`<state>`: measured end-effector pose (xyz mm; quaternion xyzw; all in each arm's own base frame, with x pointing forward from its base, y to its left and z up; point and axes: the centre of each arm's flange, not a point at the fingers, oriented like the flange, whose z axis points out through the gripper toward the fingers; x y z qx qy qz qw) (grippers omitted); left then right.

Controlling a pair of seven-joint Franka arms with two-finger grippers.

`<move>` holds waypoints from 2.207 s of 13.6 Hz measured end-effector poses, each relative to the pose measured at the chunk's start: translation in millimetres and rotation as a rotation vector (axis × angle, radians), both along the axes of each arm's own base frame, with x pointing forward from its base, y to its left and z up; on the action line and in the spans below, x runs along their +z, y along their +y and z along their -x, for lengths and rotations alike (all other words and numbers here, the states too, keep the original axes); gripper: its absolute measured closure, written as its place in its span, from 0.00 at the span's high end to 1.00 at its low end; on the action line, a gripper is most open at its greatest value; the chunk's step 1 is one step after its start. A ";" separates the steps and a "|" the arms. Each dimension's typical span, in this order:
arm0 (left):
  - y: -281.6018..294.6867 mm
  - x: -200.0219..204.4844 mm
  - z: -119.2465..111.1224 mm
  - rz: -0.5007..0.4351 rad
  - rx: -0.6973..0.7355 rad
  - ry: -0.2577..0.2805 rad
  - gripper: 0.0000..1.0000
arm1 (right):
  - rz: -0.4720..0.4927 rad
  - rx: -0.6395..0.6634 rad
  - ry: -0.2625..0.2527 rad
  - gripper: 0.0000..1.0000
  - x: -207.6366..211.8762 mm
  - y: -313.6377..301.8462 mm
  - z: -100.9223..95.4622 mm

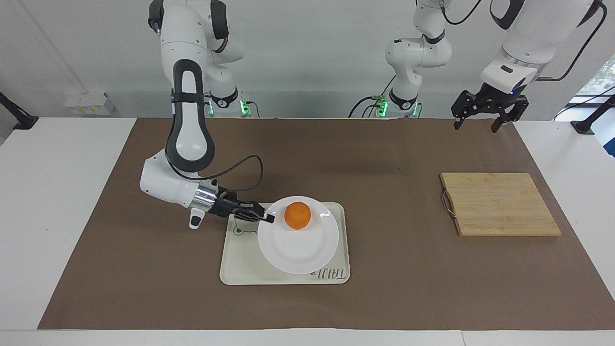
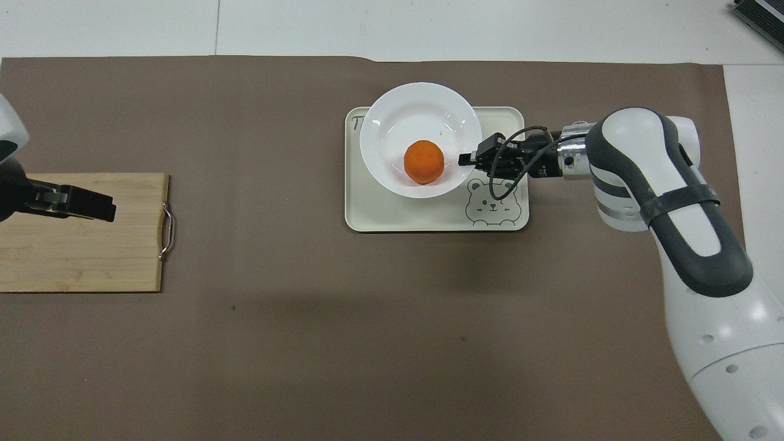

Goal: Place orange and plate with both arms

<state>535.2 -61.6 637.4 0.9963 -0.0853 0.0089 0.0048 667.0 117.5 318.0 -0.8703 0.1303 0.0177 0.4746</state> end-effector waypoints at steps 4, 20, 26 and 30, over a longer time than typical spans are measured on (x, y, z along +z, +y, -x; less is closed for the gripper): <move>2.4 0.2 -0.3 0.000 0.004 -0.001 1.00 | 0.013 0.024 0.003 0.08 -23.8 4.6 1.4; -8.4 1.6 0.0 0.001 -0.015 -0.012 1.00 | 0.075 0.161 0.012 0.08 -67.6 -38.9 16.0; -6.0 1.5 -0.2 0.001 -0.011 -0.011 1.00 | 0.242 0.291 -0.023 0.68 -45.0 -45.8 14.8; -4.6 1.3 -0.1 0.001 -0.008 -0.009 1.00 | 0.432 0.319 -0.035 1.00 16.8 -57.2 14.3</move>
